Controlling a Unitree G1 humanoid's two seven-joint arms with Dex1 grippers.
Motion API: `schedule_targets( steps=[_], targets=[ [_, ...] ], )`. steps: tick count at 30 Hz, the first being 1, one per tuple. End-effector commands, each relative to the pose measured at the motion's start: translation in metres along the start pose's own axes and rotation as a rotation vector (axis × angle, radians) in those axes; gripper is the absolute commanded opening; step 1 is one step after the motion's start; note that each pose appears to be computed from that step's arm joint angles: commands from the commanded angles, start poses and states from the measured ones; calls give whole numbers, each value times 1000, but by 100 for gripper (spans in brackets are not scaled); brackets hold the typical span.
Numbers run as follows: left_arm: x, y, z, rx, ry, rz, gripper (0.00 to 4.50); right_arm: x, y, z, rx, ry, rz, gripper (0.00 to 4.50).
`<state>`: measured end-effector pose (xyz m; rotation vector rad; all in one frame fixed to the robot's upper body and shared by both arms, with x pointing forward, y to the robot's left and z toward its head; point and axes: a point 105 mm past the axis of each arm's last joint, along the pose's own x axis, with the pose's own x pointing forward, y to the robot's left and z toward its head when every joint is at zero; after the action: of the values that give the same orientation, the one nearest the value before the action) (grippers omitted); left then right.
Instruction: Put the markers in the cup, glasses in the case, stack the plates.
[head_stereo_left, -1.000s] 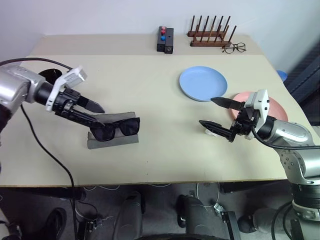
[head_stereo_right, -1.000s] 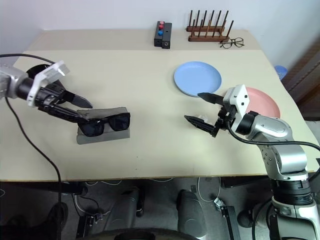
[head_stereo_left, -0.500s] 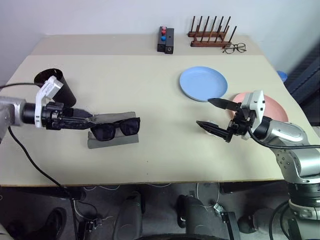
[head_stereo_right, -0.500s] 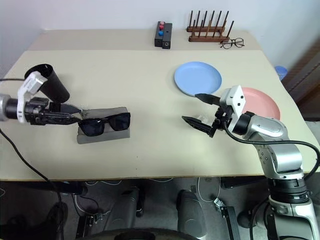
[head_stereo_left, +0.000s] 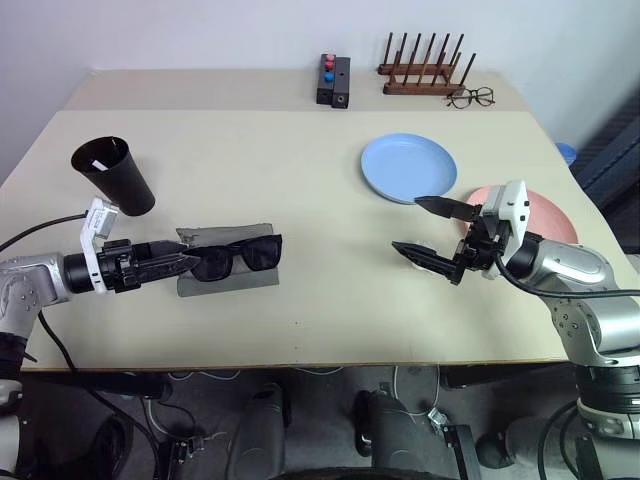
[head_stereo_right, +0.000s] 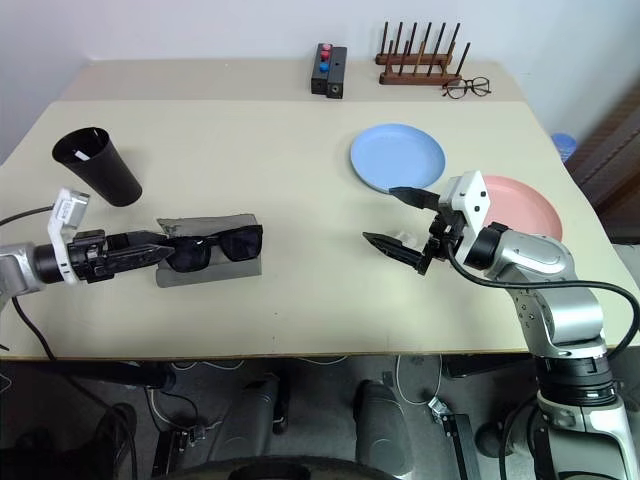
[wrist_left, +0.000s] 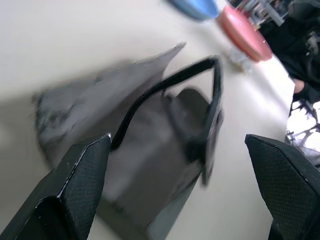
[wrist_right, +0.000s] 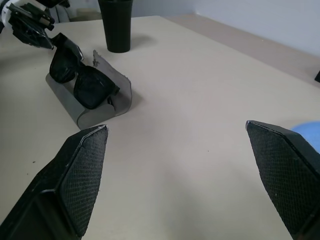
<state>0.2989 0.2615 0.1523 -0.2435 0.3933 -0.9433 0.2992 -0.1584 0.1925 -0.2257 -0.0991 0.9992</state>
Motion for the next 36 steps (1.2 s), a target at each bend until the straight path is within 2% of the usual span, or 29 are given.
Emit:
schedule_targets(
  steps=[1, 7, 11, 14, 21, 29, 36],
  targets=[
    [-1, -4, 14, 24, -93, 9, 445, -1, -2, 11, -37, -26, -4, 450],
    [-1, -7, 1, -38, -84, 8, 445, -3, -3, 10, -36, -23, -13, 450],
    [5, -10, 2, -61, -145, -10, 445, -2, -3, 7, -43, -14, -18, 450],
    [9, -12, -1, -64, -147, -14, 362, -2, -3, 7, -44, -16, -17, 450],
    [9, -11, -7, -76, -122, 3, 7, -2, -3, 8, -47, -18, -18, 450],
    [2, -10, 2, -87, -151, 7, 7, -1, -2, 8, -46, -21, -15, 450],
    [-12, -9, 11, -117, -113, -7, 7, 1, -2, 8, -49, -25, -8, 450]
  ],
)
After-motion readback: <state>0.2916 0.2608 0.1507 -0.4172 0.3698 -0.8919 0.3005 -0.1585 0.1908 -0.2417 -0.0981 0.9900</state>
